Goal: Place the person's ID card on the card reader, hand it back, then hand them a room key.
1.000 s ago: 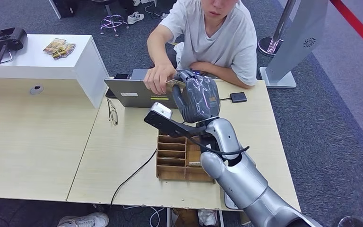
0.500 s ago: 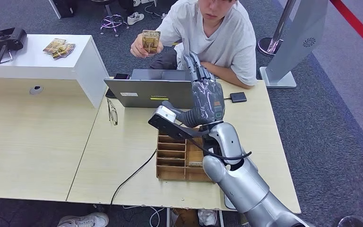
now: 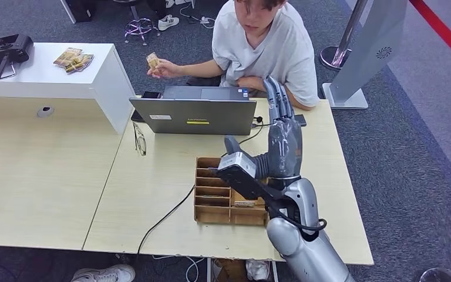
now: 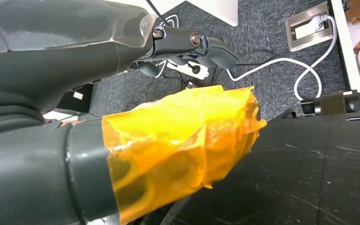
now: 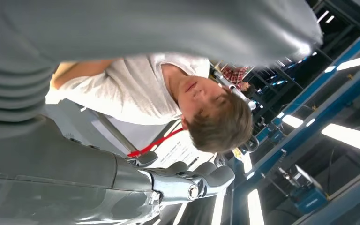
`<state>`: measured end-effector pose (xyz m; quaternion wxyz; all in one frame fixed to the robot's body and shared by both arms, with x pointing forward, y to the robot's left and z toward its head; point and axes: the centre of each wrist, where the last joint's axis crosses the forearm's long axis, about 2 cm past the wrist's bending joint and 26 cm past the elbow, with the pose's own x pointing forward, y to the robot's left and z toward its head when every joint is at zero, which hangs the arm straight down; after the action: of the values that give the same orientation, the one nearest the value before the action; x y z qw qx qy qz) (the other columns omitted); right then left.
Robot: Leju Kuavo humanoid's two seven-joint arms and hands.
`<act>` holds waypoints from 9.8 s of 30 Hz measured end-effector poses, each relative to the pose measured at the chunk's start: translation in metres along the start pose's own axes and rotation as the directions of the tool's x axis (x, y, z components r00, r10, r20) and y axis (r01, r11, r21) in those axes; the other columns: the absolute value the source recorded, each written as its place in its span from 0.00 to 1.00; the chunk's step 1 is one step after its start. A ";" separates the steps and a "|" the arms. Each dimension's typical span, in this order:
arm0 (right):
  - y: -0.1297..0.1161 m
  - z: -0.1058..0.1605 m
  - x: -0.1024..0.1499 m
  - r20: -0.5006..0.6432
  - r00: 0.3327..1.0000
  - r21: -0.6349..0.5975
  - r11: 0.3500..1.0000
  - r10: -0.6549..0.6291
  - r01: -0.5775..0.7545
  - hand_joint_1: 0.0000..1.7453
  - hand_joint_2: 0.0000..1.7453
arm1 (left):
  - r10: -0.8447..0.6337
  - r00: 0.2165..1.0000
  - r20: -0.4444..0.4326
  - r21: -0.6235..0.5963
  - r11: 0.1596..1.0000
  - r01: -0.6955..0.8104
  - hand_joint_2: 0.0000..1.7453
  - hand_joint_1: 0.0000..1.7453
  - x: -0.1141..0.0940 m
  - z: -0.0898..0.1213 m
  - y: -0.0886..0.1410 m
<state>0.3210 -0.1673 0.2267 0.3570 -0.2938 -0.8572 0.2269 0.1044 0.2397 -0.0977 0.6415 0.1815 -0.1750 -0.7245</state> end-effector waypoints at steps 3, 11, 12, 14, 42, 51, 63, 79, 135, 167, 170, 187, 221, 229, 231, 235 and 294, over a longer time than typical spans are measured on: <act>-0.004 0.009 -0.001 -0.004 1.000 -0.018 1.000 -0.011 0.011 0.00 0.00 | -0.003 1.000 -0.004 0.001 1.000 0.003 0.00 0.00 -0.003 0.000 0.001; -0.014 0.035 -0.012 0.008 0.999 -0.072 0.996 -0.043 0.044 0.00 0.00 | -0.090 0.996 0.017 0.013 0.996 0.090 0.00 0.00 -0.012 -0.003 0.007; -0.016 0.037 -0.014 0.009 0.999 -0.073 0.996 -0.045 0.045 0.00 0.00 | -0.126 0.992 0.025 0.018 0.992 0.125 0.00 0.00 -0.012 -0.003 0.007; -0.019 0.040 -0.017 0.013 0.999 -0.076 0.996 -0.046 0.047 0.00 0.00 | -0.176 0.984 0.036 0.024 0.984 0.175 0.00 0.00 -0.013 -0.003 0.007; -0.039 0.039 -0.042 0.069 0.996 -0.056 0.996 -0.062 0.066 0.00 0.00 | -0.623 0.777 0.087 0.093 0.782 0.616 0.00 0.00 -0.025 -0.009 0.024; -0.040 0.040 -0.043 0.073 0.996 -0.050 0.997 -0.057 0.060 0.00 0.00 | -0.623 0.777 0.087 0.094 0.782 0.617 0.00 0.00 -0.024 -0.009 0.025; -0.038 0.064 -0.028 0.093 0.995 -0.017 0.999 -0.037 0.039 0.00 0.00 | 0.099 0.990 -0.098 0.050 0.994 -0.095 0.00 0.00 -0.046 0.012 -0.044; -0.020 0.118 0.007 0.077 0.989 0.078 0.990 -0.127 0.121 0.00 0.00 | 0.800 0.558 -0.222 0.136 0.592 -0.795 0.00 0.00 -0.032 0.019 -0.062; 0.006 0.098 -0.037 0.121 0.957 0.314 0.905 0.262 -0.287 0.00 1.00 | 0.874 0.390 -0.291 0.068 0.425 -0.902 0.00 0.00 -0.004 0.018 -0.053; 0.027 0.080 -0.051 0.087 0.941 0.444 0.833 0.327 -0.331 0.01 1.00 | 0.863 0.416 -0.286 0.064 0.450 -0.891 0.00 0.00 0.005 0.018 -0.050; 0.028 0.079 -0.051 0.086 0.940 0.450 0.829 0.329 -0.332 0.01 1.00 | 0.863 0.417 -0.287 0.063 0.451 -0.890 0.00 0.00 0.005 0.018 -0.050; 0.032 0.074 -0.054 0.072 0.933 0.459 0.818 0.354 -0.346 0.32 1.00 | 0.860 0.424 -0.284 0.060 0.457 -0.887 0.00 0.00 0.006 0.017 -0.049; 0.038 0.055 -0.060 0.063 0.906 0.491 0.777 0.418 -0.393 0.24 1.00 | 0.864 0.417 -0.281 0.069 0.452 -0.889 0.00 0.00 0.009 0.016 -0.045; 0.036 0.050 -0.054 0.073 0.910 0.467 0.792 0.409 -0.394 0.22 1.00 | 0.865 0.415 -0.281 0.077 0.451 -0.889 0.00 0.00 0.009 0.016 -0.046; 0.035 0.050 -0.054 0.071 0.910 0.467 0.793 0.409 -0.392 0.23 1.00 | 0.866 0.414 -0.281 0.078 0.451 -0.889 0.00 0.00 0.009 0.016 -0.046; 0.035 0.050 -0.055 0.061 0.910 0.468 0.794 0.409 -0.388 0.23 1.00 | 0.866 0.414 -0.281 0.079 0.451 -0.889 0.00 0.00 0.009 0.016 -0.046; 0.040 0.065 -0.084 -0.002 0.884 0.533 0.748 0.468 -0.395 0.98 1.00 | 0.870 0.401 -0.286 0.082 0.439 -0.895 0.00 0.00 0.011 0.017 -0.046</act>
<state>0.3345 -0.2053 0.1210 0.4176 -0.3916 -0.6461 0.5048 0.0554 0.2341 -0.1056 0.9516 0.1371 -0.1189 -0.2481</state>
